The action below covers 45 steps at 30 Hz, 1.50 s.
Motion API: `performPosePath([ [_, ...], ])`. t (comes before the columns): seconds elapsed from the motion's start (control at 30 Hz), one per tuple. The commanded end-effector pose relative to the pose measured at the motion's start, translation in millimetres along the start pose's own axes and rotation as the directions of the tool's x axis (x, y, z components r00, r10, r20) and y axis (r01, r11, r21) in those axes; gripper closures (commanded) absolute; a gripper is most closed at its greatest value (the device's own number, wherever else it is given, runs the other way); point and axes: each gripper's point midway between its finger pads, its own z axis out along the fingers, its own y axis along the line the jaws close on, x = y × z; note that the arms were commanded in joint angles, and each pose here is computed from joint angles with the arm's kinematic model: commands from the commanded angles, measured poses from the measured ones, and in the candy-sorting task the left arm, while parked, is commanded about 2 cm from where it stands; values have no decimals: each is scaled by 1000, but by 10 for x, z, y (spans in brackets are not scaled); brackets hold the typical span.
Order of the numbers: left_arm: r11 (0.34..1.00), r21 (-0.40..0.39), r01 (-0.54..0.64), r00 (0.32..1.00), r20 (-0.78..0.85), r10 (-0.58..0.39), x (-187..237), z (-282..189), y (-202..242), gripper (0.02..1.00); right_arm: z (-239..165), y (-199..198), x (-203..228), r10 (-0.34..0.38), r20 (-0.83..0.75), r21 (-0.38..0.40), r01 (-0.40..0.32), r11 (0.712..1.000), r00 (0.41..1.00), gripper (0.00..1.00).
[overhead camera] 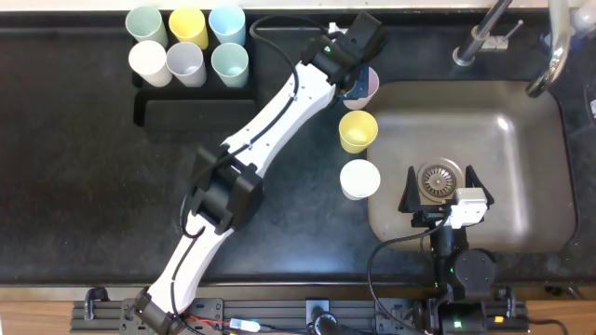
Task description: Store Cups
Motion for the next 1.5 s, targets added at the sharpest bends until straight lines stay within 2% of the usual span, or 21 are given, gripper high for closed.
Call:
performPosePath([
  [0.03,1000,9,-6,1000,11,6,-12,-2,-63,985,5,2,43,4,-4,-4,-4,1000,1000,3],
  [0.13,999,4,-31,999,41,31,-82,-112,-58,985,5,2,43,4,-4,-4,-4,1000,1000,3],
  [0.27,999,-15,-32,992,124,34,-324,-575,72,987,5,2,43,4,-4,-4,-4,1000,1000,3],
  [0.37,995,-81,59,975,217,-40,-559,-1149,492,987,5,2,43,4,-4,-4,-4,1000,1000,3],
  [0.53,940,-130,314,909,326,-258,-727,-1905,1681,985,5,2,43,4,-4,-4,-4,1000,1000,3],
  [0.7,806,-204,556,806,370,-462,-437,-2206,2912,985,5,2,43,4,-4,-4,-4,1000,1000,3],
  [0.83,640,-217,737,663,414,-623,-201,-2301,3549,985,5,2,43,4,-4,-4,-4,1000,1000,3],
  [0.97,442,-175,880,472,437,-766,-45,-2221,3815,985,5,2,43,4,-4,-4,-4,1000,1000,3],
  [1.17,149,-153,977,203,444,-873,229,-1854,3922,985,5,2,43,4,-4,-4,-4,1000,1000,3],
  [1.27,68,-172,983,137,428,-893,358,-1671,3942,985,5,2,43,4,-4,-4,-4,1000,1000,3],
  [1.5,55,-217,975,137,383,-914,401,-1362,3943,985,5,2,43,4,-4,-4,-4,1000,1000,3],
])
